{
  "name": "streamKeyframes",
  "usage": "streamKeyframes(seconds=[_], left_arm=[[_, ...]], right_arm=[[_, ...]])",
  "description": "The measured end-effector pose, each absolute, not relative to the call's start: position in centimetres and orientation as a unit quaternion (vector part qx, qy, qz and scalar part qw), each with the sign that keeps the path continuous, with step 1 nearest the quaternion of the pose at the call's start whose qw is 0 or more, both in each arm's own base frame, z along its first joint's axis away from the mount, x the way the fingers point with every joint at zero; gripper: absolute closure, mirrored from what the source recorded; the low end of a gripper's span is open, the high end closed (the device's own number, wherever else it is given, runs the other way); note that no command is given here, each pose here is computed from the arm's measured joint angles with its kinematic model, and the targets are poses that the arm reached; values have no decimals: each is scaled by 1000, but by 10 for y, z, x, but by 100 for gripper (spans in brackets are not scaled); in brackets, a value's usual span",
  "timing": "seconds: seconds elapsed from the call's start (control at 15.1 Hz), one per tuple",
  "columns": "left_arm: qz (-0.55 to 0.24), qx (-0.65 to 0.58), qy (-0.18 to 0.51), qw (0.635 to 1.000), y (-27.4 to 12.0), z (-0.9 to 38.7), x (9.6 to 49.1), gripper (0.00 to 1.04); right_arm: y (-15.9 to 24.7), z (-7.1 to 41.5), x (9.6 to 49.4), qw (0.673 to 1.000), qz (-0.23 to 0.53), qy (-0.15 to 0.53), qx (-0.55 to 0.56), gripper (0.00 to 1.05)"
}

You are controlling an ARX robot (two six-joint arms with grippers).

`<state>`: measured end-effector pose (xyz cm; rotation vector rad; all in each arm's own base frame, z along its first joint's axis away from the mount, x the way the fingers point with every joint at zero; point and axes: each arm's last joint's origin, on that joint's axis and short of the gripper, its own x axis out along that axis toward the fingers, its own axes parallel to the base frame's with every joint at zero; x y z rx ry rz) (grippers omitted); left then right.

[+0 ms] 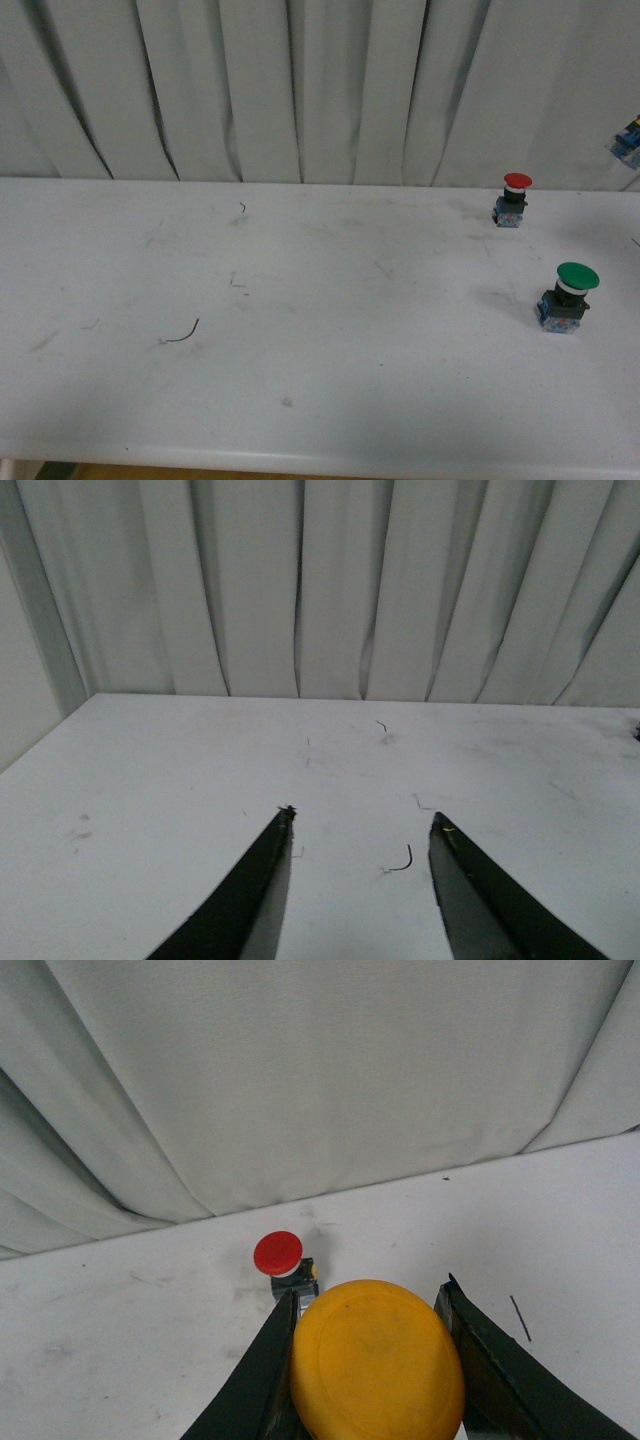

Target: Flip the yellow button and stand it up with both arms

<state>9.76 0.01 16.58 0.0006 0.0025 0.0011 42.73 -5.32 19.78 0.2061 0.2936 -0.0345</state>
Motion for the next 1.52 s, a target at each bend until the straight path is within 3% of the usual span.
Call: streamKeyframes(seconds=[0.26, 0.33, 0.6, 0.99, 1.52], left_arm=[[0, 0, 1, 1000, 0, 166, 98, 12], [0, 0, 1, 1000, 0, 166, 98, 5], [0, 0, 1, 1000, 0, 166, 98, 7], [1, 0, 1, 1000, 0, 166, 98, 7], [0, 0, 1, 1000, 0, 166, 98, 7]], right_arm=[[-48, 193, 451, 980, -38, 188, 50, 68], [-42, 194, 455, 981, -34, 187, 40, 68], [-18, 164, 471, 972, -72, 222, -38, 68], [24, 118, 485, 960, -111, 251, -56, 68], [28, 85, 508, 958, -113, 260, -41, 68]])
